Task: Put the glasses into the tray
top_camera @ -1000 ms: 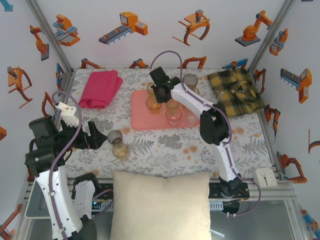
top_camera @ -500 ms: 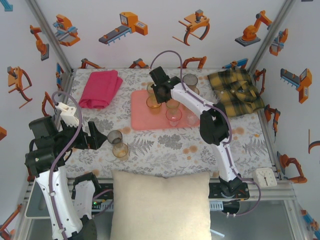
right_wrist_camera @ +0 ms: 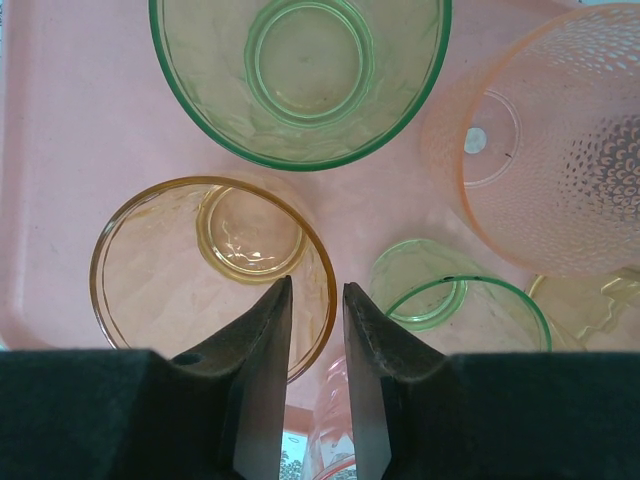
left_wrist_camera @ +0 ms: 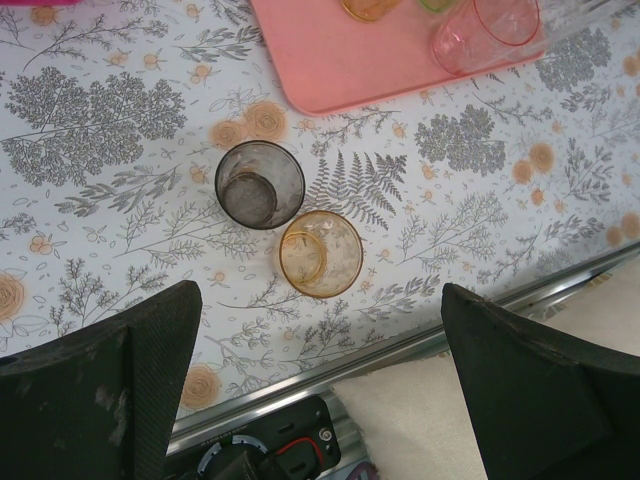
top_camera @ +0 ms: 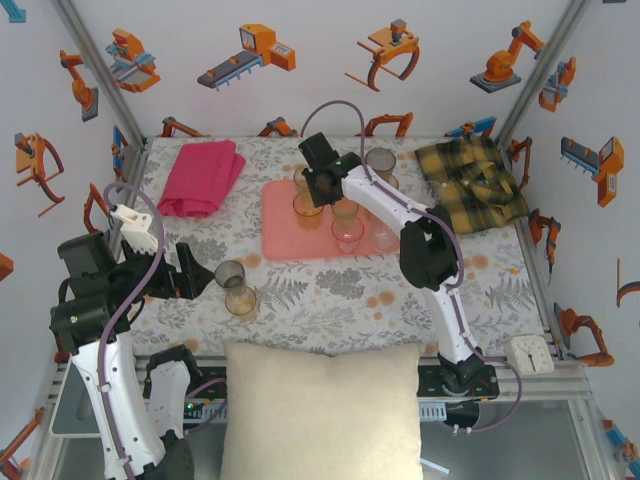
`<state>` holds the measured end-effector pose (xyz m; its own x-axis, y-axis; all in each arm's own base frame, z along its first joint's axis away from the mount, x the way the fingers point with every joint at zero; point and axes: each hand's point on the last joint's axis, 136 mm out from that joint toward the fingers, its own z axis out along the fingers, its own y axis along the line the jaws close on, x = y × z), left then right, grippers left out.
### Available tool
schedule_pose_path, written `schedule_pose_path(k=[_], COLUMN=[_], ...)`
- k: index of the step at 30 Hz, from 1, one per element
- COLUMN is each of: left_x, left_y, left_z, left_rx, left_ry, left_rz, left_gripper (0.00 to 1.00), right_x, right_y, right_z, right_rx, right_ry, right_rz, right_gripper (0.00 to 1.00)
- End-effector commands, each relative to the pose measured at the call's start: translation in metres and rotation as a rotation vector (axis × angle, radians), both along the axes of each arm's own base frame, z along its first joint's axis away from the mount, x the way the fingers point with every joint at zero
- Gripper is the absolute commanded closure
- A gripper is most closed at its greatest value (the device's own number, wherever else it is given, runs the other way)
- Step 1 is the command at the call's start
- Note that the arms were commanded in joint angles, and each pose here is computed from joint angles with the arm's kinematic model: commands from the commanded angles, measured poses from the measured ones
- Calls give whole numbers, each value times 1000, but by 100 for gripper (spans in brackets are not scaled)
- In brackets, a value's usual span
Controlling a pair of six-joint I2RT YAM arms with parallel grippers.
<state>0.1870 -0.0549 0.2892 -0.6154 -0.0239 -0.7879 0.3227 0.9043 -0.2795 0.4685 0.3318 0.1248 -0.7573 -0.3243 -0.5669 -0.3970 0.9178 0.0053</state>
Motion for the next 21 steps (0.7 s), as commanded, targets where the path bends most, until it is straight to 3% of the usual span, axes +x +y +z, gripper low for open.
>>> schedule_pose_path(k=[1, 21], left_x=[0, 2], left_y=[-4, -3], left_z=[6, 6], left_rx=[-24, -19], left_ry=[-22, -10], left_rz=[-11, -16], left_gripper=[3, 3], right_x=[6, 2], right_y=[-4, -14], right_z=[24, 86], right_rx=[17, 44], right_ry=[-39, -147], right_rz=[-22, -19], right_gripper=[69, 67])
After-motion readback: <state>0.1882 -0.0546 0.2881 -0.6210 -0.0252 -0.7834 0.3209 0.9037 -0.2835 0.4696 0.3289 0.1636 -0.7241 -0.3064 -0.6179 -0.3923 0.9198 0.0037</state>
